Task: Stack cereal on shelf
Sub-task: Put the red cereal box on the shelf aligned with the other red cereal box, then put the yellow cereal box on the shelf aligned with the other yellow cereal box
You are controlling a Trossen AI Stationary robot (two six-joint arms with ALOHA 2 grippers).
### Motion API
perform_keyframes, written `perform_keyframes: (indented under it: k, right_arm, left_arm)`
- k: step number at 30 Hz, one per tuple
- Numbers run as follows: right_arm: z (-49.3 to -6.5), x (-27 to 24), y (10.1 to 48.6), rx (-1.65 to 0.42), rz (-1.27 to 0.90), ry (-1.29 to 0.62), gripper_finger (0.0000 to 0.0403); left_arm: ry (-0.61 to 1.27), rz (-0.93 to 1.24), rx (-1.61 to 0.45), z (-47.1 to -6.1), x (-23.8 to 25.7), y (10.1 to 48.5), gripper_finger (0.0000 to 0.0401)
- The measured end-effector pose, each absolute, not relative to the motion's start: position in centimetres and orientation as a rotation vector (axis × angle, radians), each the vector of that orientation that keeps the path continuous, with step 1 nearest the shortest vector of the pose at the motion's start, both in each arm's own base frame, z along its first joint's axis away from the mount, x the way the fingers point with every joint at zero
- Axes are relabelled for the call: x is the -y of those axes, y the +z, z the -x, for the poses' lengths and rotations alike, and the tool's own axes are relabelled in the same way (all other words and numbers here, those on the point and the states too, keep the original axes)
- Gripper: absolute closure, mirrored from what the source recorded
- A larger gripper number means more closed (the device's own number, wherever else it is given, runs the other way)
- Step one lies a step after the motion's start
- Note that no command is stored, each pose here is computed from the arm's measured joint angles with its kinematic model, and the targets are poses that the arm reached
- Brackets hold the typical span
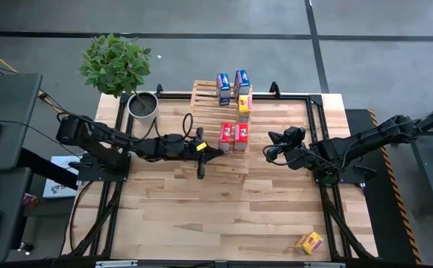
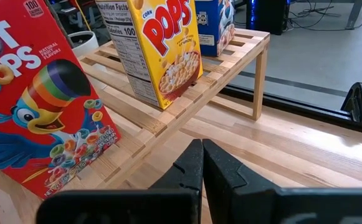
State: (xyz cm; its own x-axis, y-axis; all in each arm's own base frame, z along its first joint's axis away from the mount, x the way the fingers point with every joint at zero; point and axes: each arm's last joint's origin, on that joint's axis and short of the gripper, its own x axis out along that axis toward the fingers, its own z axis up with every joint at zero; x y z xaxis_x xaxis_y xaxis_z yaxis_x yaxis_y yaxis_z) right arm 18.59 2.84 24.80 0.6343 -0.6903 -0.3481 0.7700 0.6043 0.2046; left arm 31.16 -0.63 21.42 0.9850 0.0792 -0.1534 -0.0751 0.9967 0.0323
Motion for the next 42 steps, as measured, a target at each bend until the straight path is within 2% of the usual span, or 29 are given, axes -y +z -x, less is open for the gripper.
perform_keyframes:
  k: [4, 7, 15, 20, 24, 29, 33, 36, 42]
  right_arm:
    - [-18.6, -2.9, 24.8, -0.246, -0.355, -0.851, 0.0402]
    - [-18.6, -2.9, 24.8, -0.255, -0.362, -0.836, 0.0402]
    - [-18.7, -2.8, 25.2, -0.259, -0.193, -0.861, 0.0402]
    - [-19.2, -2.6, 25.8, -0.214, -0.309, -0.823, 0.0396]
    - [-19.8, -2.3, 27.4, -0.241, -0.387, -0.706, 0.0348]
    - [-20.0, -2.3, 30.1, -0.298, -0.4, -0.59, 0.0245]
    - [-19.3, -2.6, 32.5, -0.403, -0.626, -0.475, 0.0173]
    - [-18.3, -3.1, 33.7, -0.568, -0.904, -0.446, 0.0146]
    - [-17.8, -7.2, 33.8, -0.965, -1.296, -0.542, 0.0139]
  left_arm:
    - [0.07, -0.008, -0.143, -31.4, 0.6, 21.2, 0.0401]
    - [-0.008, 0.018, -0.128, -30.7, 1.1, 22.3, 0.0401]
    - [-0.141, -0.005, -0.097, -25.2, 2.7, 28.2, 0.0401]
    - [-0.124, -0.009, -0.055, -22.0, 3.1, 28.8, 0.0401]
    - [-0.041, -0.004, 0.002, -20.2, 2.6, 28.7, 0.0401]
    - [-0.005, -0.001, 0.024, -19.2, 2.2, 28.6, 0.0401]
    - [-0.004, -0.001, 0.023, -19.1, 2.1, 28.7, 0.0401]
    - [-0.004, -0.001, 0.027, -19.1, 2.1, 28.7, 0.0401]
    - [-0.004, -0.015, 0.024, -19.1, 2.1, 28.7, 0.0401]
